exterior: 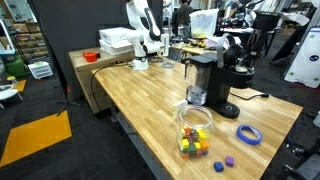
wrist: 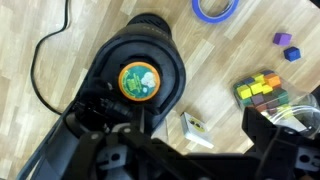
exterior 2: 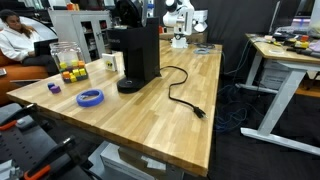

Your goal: Open the coffee maker chamber, place the coffee pod inside the chamber

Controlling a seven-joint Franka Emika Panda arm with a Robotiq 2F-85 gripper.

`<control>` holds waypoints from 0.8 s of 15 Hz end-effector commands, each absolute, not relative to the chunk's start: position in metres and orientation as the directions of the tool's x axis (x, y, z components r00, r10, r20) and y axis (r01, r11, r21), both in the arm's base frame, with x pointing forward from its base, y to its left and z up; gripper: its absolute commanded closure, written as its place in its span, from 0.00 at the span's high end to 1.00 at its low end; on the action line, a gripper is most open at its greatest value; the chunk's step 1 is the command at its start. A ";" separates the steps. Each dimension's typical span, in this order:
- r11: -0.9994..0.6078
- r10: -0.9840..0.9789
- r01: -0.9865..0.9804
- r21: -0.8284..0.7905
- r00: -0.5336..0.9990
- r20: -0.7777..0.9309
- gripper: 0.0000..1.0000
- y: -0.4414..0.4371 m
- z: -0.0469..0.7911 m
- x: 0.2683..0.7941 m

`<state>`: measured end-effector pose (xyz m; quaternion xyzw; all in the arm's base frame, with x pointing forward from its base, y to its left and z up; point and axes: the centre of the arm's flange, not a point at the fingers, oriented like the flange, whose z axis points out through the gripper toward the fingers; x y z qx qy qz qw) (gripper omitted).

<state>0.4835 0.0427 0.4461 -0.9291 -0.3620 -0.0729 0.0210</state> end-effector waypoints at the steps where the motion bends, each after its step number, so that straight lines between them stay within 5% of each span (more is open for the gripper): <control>1: -0.749 0.656 0.662 0.022 0.736 0.164 1.00 0.061 0.455 0.444; 12: -0.699 0.703 0.711 0.076 0.665 0.252 1.00 0.131 0.495 0.371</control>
